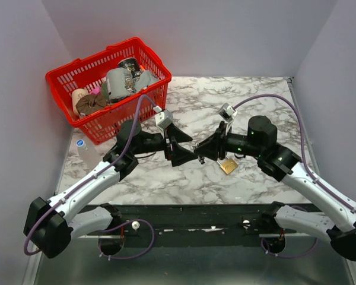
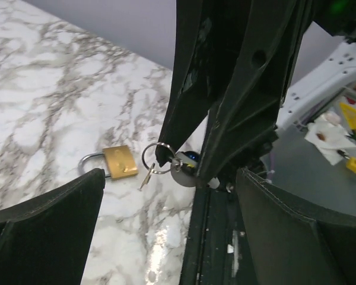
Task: Unlock with the key
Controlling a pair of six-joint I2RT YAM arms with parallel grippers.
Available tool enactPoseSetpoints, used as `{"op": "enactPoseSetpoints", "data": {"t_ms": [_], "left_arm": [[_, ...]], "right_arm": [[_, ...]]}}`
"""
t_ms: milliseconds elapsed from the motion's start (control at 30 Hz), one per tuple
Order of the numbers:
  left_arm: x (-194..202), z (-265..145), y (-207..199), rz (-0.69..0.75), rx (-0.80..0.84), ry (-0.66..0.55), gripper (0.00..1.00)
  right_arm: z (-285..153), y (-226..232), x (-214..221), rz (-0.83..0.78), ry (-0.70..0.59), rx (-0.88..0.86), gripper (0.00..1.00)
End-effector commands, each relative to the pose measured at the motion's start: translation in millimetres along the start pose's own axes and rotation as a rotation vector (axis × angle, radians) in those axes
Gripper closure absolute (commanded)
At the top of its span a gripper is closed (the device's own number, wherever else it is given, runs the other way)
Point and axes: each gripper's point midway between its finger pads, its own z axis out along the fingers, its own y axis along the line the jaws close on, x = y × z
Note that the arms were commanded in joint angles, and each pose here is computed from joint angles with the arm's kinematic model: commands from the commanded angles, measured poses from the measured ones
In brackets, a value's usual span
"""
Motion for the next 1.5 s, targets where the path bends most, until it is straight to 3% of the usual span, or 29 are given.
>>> {"op": "enactPoseSetpoints", "data": {"t_ms": [0,133,233,333,367,467,733,967,1133,1467], "left_arm": [[-2,0,-39,-0.006,0.245,-0.006,0.01],[-3,-2,-51,0.000,0.321,-0.006,0.01],[1,-1,-56,0.001,0.346,0.008,0.07],[5,1,-57,-0.011,0.352,0.020,0.20],[5,2,-58,-0.013,0.356,0.023,0.29],[8,3,-56,-0.027,0.356,0.034,0.38],[13,6,-55,-0.045,0.361,0.052,0.45],[12,7,-54,-0.049,0.352,0.043,0.59],[12,9,-51,-0.059,0.338,0.036,0.60],[12,12,-41,-0.069,0.279,0.028,0.52]], "right_arm": [[-22,45,-4,-0.006,0.045,-0.206,0.99],[-31,59,-13,-0.013,0.027,-0.257,0.99],[-34,62,-15,-0.012,0.022,-0.266,0.99],[-35,61,-18,-0.012,0.012,-0.256,0.99],[-35,61,-18,-0.013,0.009,-0.253,0.99],[-36,59,-19,-0.011,0.000,-0.241,0.99],[-43,57,-25,-0.016,-0.030,-0.224,0.99],[-41,56,-20,-0.001,-0.013,-0.232,0.99],[-41,58,-21,0.008,-0.016,-0.245,0.99],[-40,60,-20,0.032,-0.010,-0.271,0.99]]}}
